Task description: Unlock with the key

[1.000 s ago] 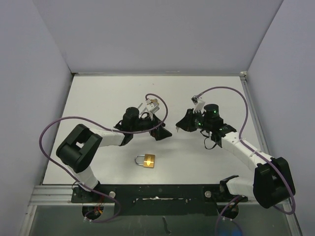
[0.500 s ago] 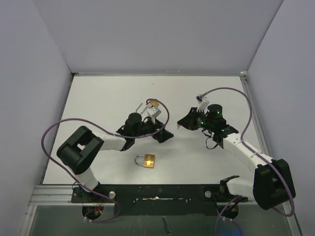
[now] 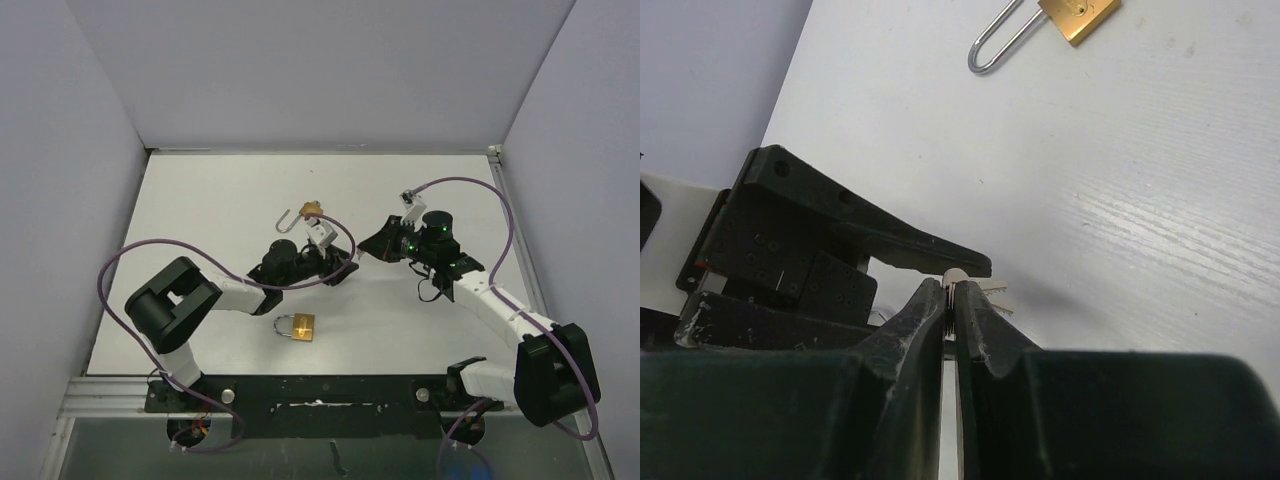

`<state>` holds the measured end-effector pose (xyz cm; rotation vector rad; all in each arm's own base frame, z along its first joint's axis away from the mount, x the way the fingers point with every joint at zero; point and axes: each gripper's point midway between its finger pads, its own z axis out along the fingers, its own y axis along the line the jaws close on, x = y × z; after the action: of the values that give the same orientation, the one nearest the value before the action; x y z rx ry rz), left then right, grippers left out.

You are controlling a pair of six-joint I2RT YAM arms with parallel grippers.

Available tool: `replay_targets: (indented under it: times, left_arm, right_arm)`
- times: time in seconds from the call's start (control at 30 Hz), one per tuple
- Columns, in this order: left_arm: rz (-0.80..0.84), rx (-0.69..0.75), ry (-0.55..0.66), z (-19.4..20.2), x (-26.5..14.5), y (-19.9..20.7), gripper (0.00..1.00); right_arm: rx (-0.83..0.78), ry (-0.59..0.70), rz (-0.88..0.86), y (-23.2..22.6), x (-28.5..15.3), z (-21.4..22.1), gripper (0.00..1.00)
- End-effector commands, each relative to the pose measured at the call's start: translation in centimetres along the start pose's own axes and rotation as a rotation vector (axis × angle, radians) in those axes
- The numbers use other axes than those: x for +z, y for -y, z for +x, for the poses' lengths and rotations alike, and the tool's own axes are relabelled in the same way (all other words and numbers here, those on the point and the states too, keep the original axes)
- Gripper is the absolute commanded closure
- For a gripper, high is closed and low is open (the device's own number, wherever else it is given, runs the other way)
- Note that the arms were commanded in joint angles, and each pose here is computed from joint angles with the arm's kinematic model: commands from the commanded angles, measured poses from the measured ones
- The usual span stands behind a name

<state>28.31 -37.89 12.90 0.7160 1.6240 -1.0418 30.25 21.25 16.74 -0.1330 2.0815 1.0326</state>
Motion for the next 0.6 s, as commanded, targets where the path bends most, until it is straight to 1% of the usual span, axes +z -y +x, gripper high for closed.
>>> replay_targets:
  times: [0.0,0.17,0.57]
  left_arm:
    - [-0.01,0.056,0.102,-2.0,0.9,-0.1,0.58]
    - [-0.003,0.058,0.097,-1.8,1.6,0.0,0.58]
    - [0.014,0.076,0.145,-3.2,2.3,0.6,0.59]
  right_arm:
    - [-0.042,0.091,-0.08,-2.8,-0.9,-3.1,1.0]
    - [-0.042,0.092,-0.088,-3.1,-1.1,-3.0,1.0]
    - [-0.036,0.09,-0.096,-3.2,-1.1,-2.8,1.0]
